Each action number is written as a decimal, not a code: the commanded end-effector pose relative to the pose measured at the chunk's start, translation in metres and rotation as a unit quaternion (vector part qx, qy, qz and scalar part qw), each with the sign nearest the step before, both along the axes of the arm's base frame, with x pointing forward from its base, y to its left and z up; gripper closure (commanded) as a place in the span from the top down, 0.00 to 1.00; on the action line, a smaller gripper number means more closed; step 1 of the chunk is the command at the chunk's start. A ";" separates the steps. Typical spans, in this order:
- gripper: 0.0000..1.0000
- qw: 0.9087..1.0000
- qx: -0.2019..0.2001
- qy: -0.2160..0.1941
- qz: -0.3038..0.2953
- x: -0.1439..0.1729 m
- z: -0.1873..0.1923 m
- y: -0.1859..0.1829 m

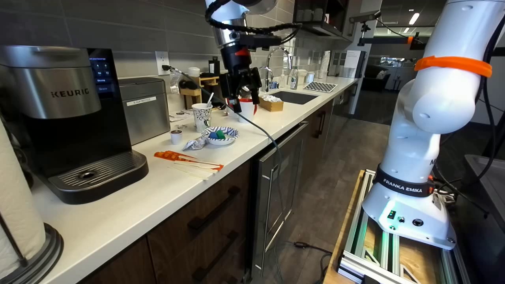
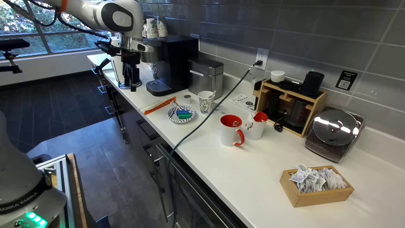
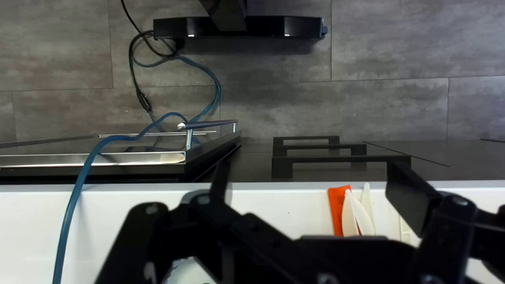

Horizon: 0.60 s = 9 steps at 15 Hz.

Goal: Put the white object on top of the coffee machine

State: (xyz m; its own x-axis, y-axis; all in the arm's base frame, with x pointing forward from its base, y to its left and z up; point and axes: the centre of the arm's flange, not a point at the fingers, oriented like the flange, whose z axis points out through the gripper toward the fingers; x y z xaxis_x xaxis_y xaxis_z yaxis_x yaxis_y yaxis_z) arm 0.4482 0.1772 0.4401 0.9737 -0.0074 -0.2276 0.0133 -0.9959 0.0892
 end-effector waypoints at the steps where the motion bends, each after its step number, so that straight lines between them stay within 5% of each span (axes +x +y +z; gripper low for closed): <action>1: 1.00 0.998 0.029 -0.055 -0.003 0.028 -0.014 0.028; 5: 1.00 0.987 0.040 -0.142 0.055 0.070 -0.028 0.058; 9: 1.00 0.969 -0.062 -0.204 0.123 0.108 -0.043 0.058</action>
